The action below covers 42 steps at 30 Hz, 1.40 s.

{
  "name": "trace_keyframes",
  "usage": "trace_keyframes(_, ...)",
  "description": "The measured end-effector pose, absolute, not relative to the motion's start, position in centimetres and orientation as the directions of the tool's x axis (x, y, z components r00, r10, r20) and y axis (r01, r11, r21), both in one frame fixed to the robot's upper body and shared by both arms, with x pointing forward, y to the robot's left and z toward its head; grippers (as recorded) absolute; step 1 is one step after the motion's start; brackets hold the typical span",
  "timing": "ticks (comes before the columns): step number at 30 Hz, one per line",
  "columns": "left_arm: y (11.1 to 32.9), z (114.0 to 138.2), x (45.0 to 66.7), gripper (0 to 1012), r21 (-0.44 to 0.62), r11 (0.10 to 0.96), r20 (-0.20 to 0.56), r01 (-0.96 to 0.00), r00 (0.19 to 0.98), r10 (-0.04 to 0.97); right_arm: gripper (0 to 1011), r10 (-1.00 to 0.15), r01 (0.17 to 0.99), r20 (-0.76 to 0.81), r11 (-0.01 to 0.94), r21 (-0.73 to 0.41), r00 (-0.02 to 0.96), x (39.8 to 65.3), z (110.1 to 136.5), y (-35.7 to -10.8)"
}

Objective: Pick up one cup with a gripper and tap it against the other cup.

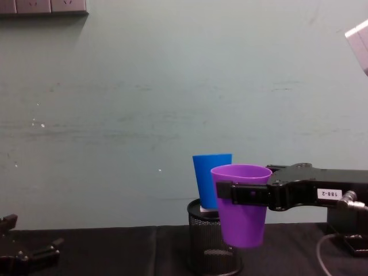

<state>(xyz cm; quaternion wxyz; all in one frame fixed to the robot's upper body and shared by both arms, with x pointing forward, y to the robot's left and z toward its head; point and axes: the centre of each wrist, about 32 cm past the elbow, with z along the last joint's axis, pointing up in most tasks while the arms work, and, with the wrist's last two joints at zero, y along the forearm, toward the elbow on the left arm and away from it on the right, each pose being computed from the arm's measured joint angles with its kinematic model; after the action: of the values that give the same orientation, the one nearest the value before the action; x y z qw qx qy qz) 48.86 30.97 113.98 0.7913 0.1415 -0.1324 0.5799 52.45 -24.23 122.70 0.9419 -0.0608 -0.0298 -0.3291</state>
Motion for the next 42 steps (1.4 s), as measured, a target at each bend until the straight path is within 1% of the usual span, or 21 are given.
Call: trace_keyframes(42, 30.97, 113.98, 48.86, 1000, 0.070, 0.287, 0.374, -0.955, 0.292, 0.880, 724, -0.616, 0.623, 0.096, 0.776, -0.095, 0.782, 52.45, 122.71, -24.23)
